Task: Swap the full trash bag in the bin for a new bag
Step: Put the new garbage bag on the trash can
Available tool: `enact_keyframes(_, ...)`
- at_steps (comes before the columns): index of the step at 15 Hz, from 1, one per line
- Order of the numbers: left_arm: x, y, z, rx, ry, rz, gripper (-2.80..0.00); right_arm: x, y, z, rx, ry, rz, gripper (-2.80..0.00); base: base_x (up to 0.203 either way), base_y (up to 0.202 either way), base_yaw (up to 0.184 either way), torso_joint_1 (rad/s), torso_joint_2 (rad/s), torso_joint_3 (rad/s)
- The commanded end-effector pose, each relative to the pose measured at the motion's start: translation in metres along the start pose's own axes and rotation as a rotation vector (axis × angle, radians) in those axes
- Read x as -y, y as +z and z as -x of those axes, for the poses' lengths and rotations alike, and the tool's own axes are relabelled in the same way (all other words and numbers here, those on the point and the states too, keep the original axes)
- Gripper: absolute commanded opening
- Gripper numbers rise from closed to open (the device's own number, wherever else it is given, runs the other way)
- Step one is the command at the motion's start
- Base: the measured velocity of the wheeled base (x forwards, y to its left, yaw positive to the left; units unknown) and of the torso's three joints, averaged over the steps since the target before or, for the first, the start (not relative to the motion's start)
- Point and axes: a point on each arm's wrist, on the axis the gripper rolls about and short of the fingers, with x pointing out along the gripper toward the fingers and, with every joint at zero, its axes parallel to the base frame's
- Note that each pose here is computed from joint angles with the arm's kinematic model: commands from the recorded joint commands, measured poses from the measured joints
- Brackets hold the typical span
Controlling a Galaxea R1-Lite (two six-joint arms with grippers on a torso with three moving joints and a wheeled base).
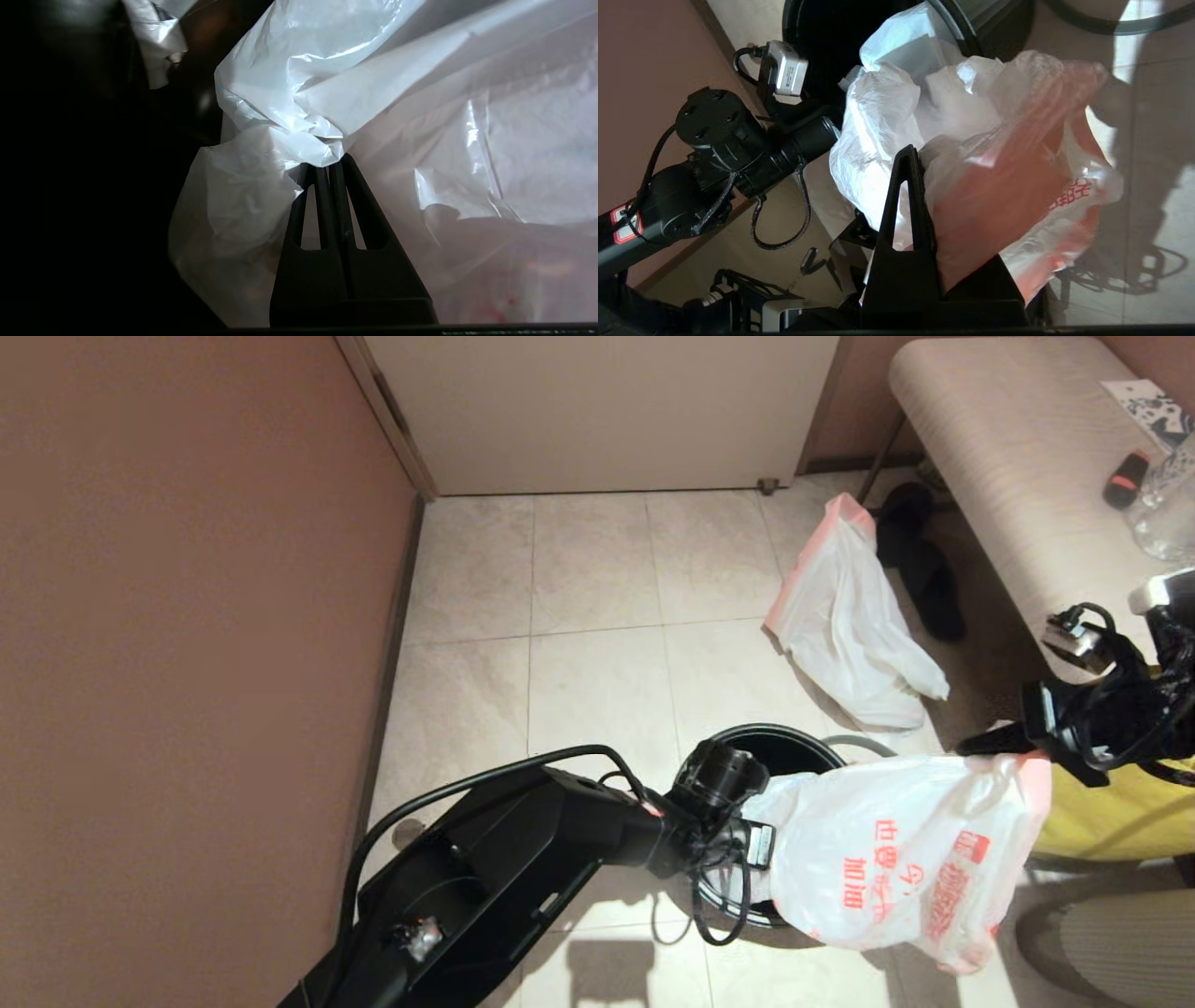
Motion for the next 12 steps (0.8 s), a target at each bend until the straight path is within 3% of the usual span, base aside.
enact_keyframes(1,-0.002,0.006,0.006,0.018,0.027,0.008,-2.8,0.001,0.0,-0.019,-0.044,0.019,0.002,-2.8,0.0,0.0,0.0,0.0,0.0,0.0)
enact_keyframes(3,-0.006,0.03,0.036,0.086,0.049,0.025,-2.8,-0.012,0.001,-0.021,-0.022,0.054,0.053,-2.8,0.0,0.0,0.0,0.0,0.0,0.0)
enact_keyframes(6,-0.007,0.047,0.087,0.182,0.04,0.04,-2.8,-0.032,-0.001,-0.01,0.011,0.101,0.106,-2.8,0.0,0.0,0.0,0.0,0.0,0.0)
enact_keyframes(9,-0.005,0.037,0.121,0.211,0.025,0.036,-2.8,-0.048,-0.003,-0.012,0.005,0.136,0.15,-2.8,0.0,0.0,0.0,0.0,0.0,0.0)
enact_keyframes(12,-0.021,0.023,0.131,0.224,0.04,0.085,-2.8,-0.07,-0.006,-0.035,-0.006,0.199,0.219,-2.8,0.0,0.0,0.0,0.0,0.0,0.0)
